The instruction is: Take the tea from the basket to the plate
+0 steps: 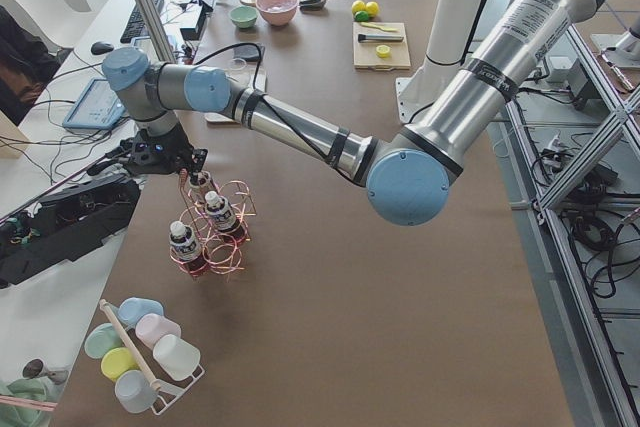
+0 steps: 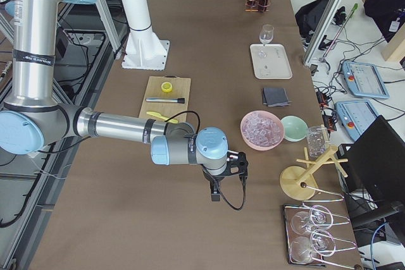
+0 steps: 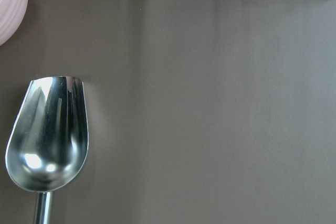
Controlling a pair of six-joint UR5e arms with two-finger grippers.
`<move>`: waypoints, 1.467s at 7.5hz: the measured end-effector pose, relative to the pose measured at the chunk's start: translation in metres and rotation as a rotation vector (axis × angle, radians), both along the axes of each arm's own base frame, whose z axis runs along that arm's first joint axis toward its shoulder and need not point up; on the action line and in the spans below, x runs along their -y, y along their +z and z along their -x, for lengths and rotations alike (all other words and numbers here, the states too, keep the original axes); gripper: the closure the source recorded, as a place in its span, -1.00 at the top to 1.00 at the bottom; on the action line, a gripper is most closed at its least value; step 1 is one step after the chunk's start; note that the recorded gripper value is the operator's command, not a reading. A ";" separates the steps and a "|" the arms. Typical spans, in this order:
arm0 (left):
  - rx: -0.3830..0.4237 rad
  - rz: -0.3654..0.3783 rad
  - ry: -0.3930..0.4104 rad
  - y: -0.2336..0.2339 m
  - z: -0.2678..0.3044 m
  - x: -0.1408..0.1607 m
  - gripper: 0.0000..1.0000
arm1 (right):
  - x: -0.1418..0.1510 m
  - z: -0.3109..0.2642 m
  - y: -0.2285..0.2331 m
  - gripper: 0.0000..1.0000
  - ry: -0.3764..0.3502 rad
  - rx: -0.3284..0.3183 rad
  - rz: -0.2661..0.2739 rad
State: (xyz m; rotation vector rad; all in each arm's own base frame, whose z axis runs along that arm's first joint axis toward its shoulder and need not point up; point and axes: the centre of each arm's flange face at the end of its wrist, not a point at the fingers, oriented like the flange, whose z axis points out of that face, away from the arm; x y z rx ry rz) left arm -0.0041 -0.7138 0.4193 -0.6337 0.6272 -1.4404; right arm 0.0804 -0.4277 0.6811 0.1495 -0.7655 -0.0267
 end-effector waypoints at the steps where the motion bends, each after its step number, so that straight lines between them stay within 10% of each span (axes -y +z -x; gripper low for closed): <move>1: -0.002 -0.033 -0.002 -0.026 0.003 -0.014 -1.00 | -0.004 0.000 0.001 1.00 0.000 -0.001 -0.037; 7: -0.108 -0.138 0.098 -0.226 -0.082 -0.197 -1.00 | -0.017 0.001 0.032 1.00 -0.001 -0.013 -0.091; 11: -0.215 -0.077 0.114 -0.362 -0.190 -0.263 -1.00 | -0.019 0.010 0.023 1.00 -0.022 0.113 -0.304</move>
